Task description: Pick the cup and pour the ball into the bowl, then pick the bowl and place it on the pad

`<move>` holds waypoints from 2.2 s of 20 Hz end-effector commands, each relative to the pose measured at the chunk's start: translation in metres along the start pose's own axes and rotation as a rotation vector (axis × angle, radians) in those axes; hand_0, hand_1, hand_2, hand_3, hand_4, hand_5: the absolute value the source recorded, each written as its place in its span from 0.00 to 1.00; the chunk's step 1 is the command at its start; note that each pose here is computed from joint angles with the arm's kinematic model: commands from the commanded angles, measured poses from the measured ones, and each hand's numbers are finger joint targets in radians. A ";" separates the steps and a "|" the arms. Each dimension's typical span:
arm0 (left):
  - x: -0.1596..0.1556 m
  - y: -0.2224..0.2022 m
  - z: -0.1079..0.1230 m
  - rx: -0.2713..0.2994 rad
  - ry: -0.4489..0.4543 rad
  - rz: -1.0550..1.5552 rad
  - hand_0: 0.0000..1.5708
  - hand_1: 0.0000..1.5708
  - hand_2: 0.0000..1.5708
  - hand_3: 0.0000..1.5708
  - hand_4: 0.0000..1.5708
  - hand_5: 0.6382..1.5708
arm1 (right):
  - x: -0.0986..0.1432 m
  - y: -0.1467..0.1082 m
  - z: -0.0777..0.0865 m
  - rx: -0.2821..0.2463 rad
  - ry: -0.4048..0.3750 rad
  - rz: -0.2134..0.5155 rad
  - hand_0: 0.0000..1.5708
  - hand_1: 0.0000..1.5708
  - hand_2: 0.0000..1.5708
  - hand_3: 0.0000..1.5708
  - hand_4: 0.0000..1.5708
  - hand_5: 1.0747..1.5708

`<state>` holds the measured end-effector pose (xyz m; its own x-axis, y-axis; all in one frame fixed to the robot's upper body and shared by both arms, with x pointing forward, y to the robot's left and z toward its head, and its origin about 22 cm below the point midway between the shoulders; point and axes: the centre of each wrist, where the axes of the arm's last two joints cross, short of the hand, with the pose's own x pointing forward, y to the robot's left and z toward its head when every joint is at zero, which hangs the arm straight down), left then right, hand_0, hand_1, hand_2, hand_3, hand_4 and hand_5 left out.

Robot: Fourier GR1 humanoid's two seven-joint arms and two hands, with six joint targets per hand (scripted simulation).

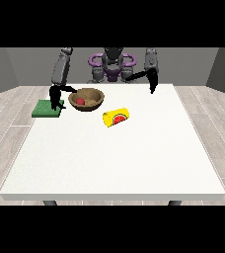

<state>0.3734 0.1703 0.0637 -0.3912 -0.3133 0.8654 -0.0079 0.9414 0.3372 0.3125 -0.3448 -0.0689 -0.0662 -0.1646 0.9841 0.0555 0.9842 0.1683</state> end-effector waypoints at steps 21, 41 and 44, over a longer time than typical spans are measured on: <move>0.009 0.023 -0.004 -0.030 -0.012 0.014 0.00 0.00 0.00 0.00 0.00 1.00 | -0.051 0.045 0.022 -0.135 0.329 0.106 1.00 1.00 1.00 1.00 0.61 0.97; -0.065 0.063 0.050 0.085 0.257 0.006 0.00 0.00 0.00 0.00 0.00 1.00 | 0.054 0.057 -0.062 -0.094 0.507 0.196 1.00 1.00 1.00 1.00 0.68 0.98; -0.055 0.059 0.048 0.090 0.184 -0.018 0.00 0.00 0.00 0.00 0.00 1.00 | 0.082 -0.013 -0.054 -0.141 0.414 0.165 1.00 1.00 1.00 1.00 0.67 0.99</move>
<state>0.3562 0.2545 0.0241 -0.2079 -0.3237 0.9230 -0.0843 0.9461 0.3128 0.3648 -0.3296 -0.0082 0.3814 -0.0221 0.9241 0.1447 0.9888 -0.0361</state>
